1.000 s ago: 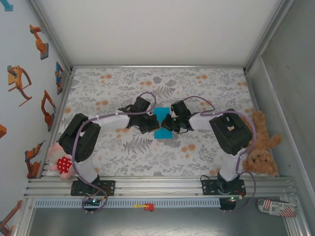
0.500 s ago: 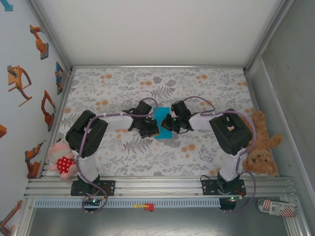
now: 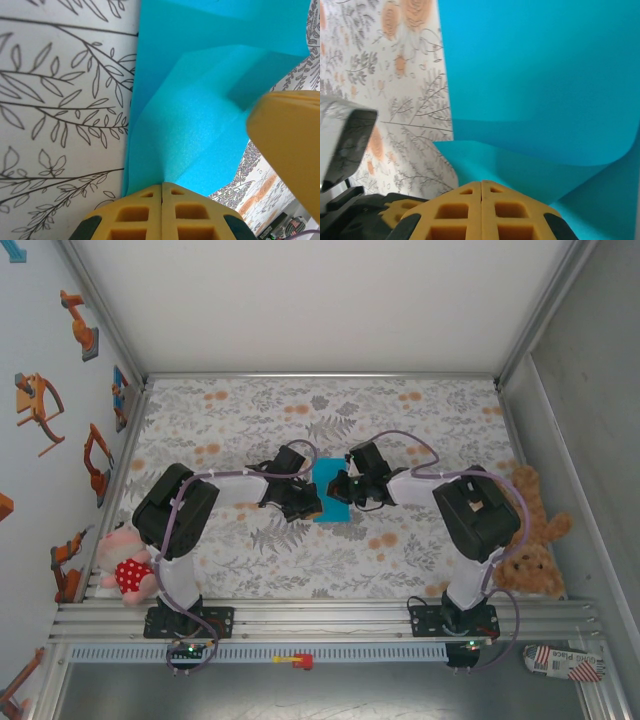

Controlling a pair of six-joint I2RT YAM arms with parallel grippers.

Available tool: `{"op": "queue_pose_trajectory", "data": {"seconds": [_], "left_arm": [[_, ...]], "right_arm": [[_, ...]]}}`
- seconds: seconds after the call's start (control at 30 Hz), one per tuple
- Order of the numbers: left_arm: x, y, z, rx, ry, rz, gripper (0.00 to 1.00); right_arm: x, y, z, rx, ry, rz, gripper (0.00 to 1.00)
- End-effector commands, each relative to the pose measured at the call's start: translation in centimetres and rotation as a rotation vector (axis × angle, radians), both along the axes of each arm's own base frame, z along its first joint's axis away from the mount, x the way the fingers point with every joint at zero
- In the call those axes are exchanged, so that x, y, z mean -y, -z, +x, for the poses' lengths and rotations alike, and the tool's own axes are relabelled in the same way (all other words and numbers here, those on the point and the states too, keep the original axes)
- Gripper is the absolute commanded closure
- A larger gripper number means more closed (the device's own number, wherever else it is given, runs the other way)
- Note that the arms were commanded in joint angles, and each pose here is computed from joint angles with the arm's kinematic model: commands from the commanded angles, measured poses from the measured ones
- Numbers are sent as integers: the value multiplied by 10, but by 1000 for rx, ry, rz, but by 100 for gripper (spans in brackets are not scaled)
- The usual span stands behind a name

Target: Fold a paper plane with a square sheet of paper (pick it up from the middle)

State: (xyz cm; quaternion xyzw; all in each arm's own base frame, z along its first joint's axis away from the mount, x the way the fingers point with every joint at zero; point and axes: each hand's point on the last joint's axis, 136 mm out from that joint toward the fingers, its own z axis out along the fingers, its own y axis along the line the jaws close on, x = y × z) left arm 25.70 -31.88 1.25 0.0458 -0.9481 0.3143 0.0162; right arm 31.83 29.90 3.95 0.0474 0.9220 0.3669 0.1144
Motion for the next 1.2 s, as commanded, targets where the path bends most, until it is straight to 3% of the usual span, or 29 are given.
{"op": "queue_pose_trajectory", "data": {"seconds": [0.0, 0.33, 0.57, 0.77, 1.17], "left_arm": [[-15, 26, -15, -82, -15, 72, 100], [-13, 21, -14, -69, -5, 61, 100], [-4, -27, 8, 74, 30, 23, 100], [-12, 6, 0, -16, 12, 88, 100], [-40, 36, -24, -130, -7, 205, 100]], "right_arm": [[-2, 0, -12, 1, -41, -7, 100], [2, 28, -20, -78, -33, -59, 100], [12, 48, -26, -126, -14, -121, 100], [11, 46, -23, -116, -13, -119, 100], [26, 41, -4, -72, -7, -136, 100]]}}
